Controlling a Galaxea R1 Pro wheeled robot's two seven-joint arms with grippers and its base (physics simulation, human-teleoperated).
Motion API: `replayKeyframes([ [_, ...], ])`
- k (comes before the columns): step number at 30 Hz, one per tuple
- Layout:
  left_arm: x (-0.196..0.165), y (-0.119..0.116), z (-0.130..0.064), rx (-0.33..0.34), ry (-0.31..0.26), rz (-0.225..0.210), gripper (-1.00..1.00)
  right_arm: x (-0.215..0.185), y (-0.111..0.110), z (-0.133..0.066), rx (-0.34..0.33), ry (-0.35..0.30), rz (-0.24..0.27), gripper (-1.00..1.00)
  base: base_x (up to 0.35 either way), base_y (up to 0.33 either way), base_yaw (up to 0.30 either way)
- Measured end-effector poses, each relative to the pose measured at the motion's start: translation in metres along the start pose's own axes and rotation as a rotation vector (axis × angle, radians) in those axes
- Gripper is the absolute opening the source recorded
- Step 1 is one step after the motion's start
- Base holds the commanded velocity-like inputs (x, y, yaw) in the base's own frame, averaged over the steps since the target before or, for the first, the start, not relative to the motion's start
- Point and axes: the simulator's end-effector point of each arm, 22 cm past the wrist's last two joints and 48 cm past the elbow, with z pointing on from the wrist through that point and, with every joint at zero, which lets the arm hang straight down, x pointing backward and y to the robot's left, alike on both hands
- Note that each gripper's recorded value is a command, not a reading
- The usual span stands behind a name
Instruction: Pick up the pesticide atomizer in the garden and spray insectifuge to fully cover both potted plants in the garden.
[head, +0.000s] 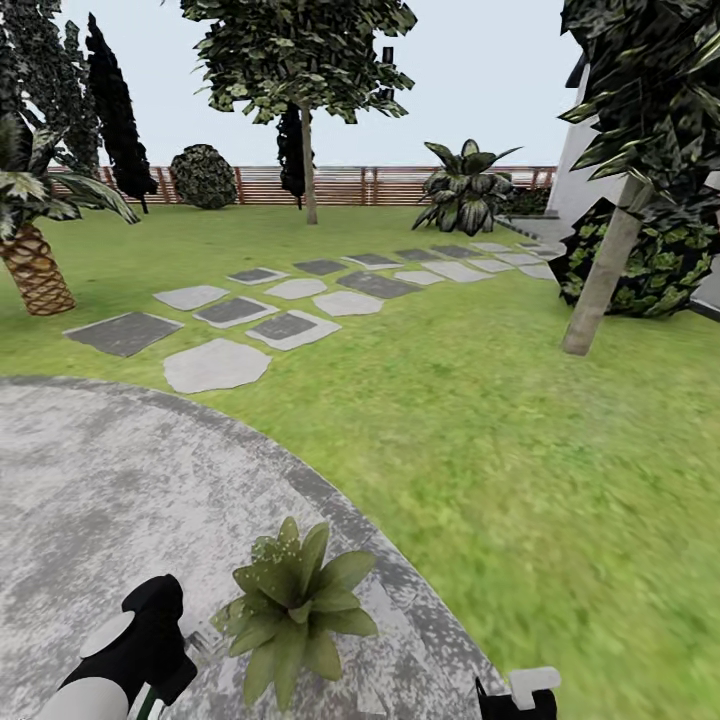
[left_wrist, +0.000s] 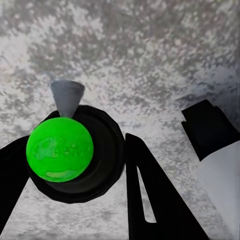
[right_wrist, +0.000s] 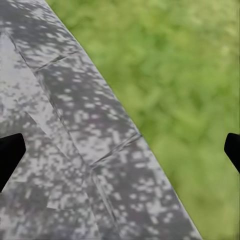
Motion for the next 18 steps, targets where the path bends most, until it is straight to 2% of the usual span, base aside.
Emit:
replayKeyframes([
  [8,-0.011,0.009,-0.011,-0.036,-0.026,0.013,-1.0,0.002,-0.011,0.0,0.012,0.002,-0.01,1.0,0.0,0.0,0.0],
  [14,-0.016,0.008,-0.015,-0.025,-0.037,0.008,-1.0,0.001,-0.011,0.0,0.012,0.001,-0.008,1.0,0.0,0.0,0.0],
  [16,-0.017,0.001,-0.015,0.005,-0.038,0.011,-1.0,0.001,-0.011,0.0,0.012,0.001,-0.008,1.0,0.0,0.0,0.0],
  [18,-0.026,-0.013,-0.027,0.098,-0.052,0.023,-1.0,0.001,-0.011,0.0,0.012,0.001,-0.008,1.0,0.0,0.0,0.0],
])
